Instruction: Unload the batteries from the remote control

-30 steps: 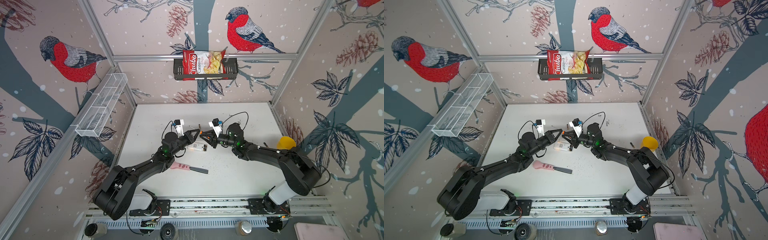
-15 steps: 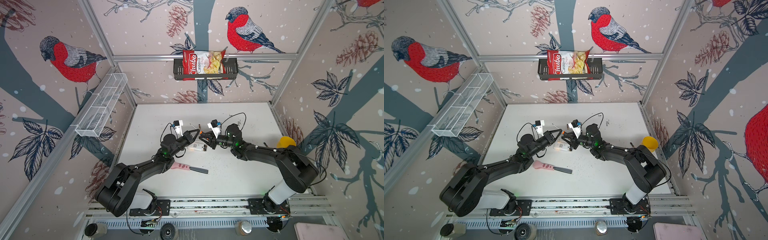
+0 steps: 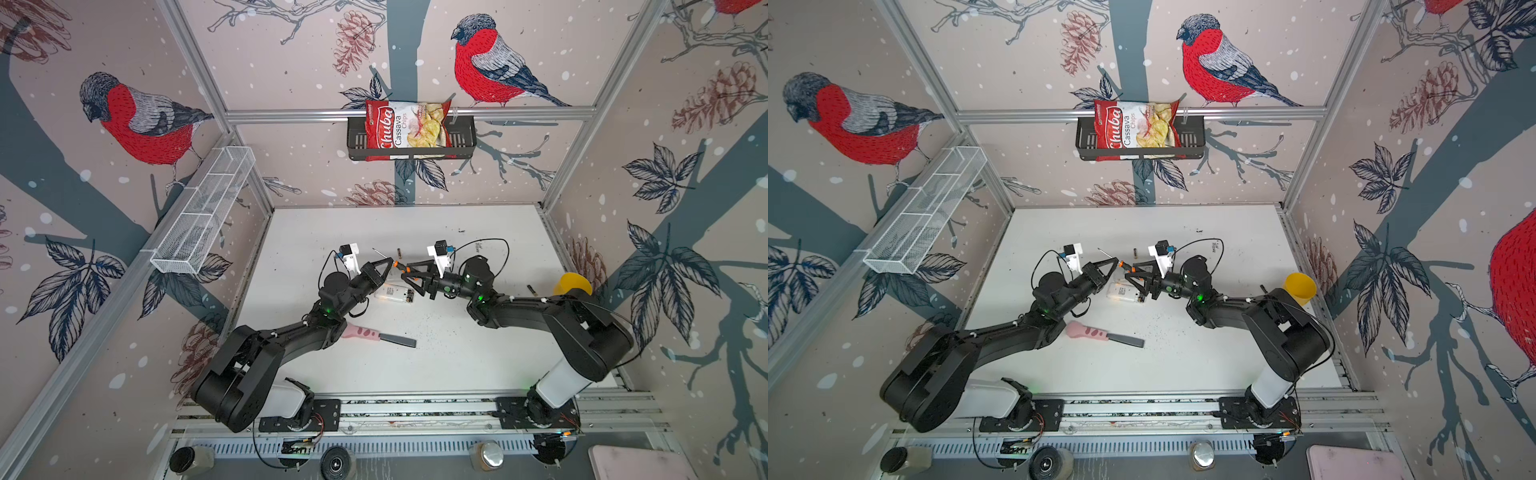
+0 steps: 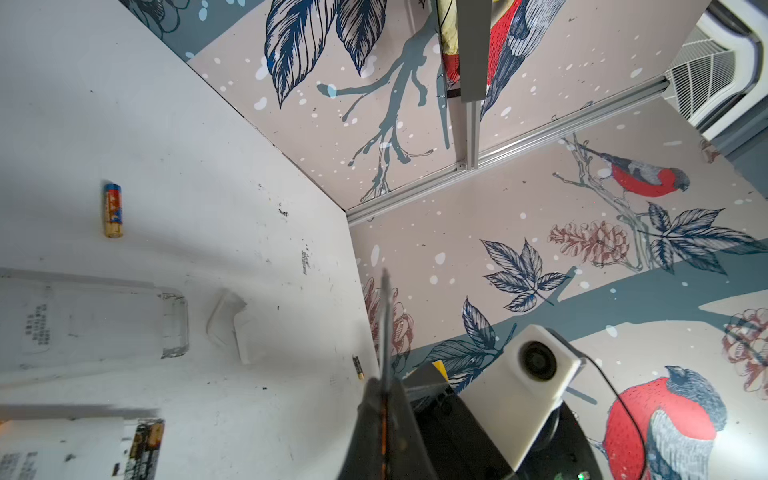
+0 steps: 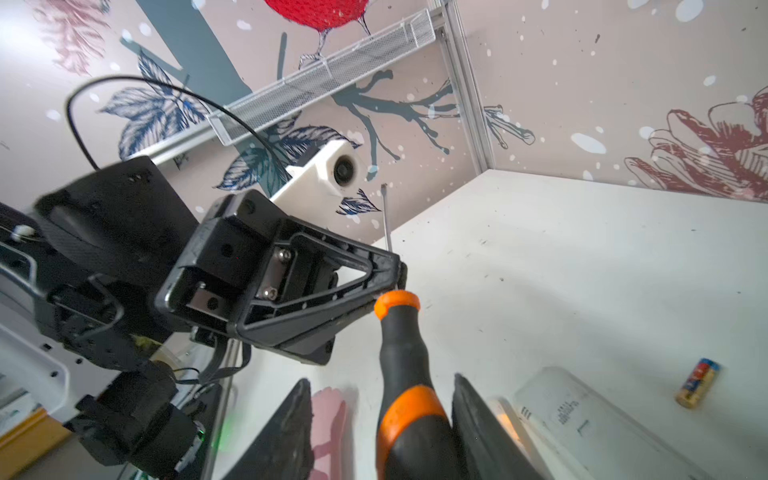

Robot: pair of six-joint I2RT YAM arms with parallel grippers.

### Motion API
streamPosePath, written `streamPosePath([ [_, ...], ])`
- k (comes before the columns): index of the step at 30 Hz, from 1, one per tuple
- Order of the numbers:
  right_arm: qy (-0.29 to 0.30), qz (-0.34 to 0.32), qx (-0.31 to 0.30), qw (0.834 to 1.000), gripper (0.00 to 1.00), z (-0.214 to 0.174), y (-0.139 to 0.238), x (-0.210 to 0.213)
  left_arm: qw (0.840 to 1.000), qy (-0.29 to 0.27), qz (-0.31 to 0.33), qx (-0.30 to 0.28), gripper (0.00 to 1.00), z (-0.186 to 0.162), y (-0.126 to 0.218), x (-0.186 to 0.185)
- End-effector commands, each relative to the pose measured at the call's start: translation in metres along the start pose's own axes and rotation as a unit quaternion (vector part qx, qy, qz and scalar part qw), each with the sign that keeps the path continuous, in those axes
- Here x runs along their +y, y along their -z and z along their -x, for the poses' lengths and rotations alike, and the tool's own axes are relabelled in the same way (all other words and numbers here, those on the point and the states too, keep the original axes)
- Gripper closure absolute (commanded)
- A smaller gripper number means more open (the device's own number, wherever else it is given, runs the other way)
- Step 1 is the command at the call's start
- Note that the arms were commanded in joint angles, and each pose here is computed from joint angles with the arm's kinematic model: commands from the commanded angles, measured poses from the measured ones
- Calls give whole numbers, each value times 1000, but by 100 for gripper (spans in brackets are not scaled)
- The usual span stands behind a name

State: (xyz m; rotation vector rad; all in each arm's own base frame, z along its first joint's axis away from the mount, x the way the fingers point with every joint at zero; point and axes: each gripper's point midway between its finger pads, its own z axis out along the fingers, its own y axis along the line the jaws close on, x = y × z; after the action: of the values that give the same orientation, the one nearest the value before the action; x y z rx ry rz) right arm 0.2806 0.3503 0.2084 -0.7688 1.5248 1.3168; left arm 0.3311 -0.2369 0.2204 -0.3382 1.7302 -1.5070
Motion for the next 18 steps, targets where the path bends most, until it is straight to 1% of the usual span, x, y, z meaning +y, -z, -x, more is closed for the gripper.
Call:
streamPosePath([
  [1, 2, 53, -64, 997, 45, 29, 2, 21, 998, 15, -47, -33, 100, 12, 3, -19],
  [5, -9, 60, -82, 995, 45, 33, 0, 19, 997, 26, -58, -35, 100, 12, 1, -23],
  [9, -16, 64, -86, 994, 48, 36, -7, 17, 998, 36, -46, -40, 100, 12, -3, -19],
  [13, -10, 46, -81, 996, 51, 34, -15, 11, 998, 46, -15, -27, 100, 7, -13, -12],
  [18, -3, 32, -84, 996, 52, 34, -21, 5, 998, 52, -5, -30, 100, 6, -17, -14],
])
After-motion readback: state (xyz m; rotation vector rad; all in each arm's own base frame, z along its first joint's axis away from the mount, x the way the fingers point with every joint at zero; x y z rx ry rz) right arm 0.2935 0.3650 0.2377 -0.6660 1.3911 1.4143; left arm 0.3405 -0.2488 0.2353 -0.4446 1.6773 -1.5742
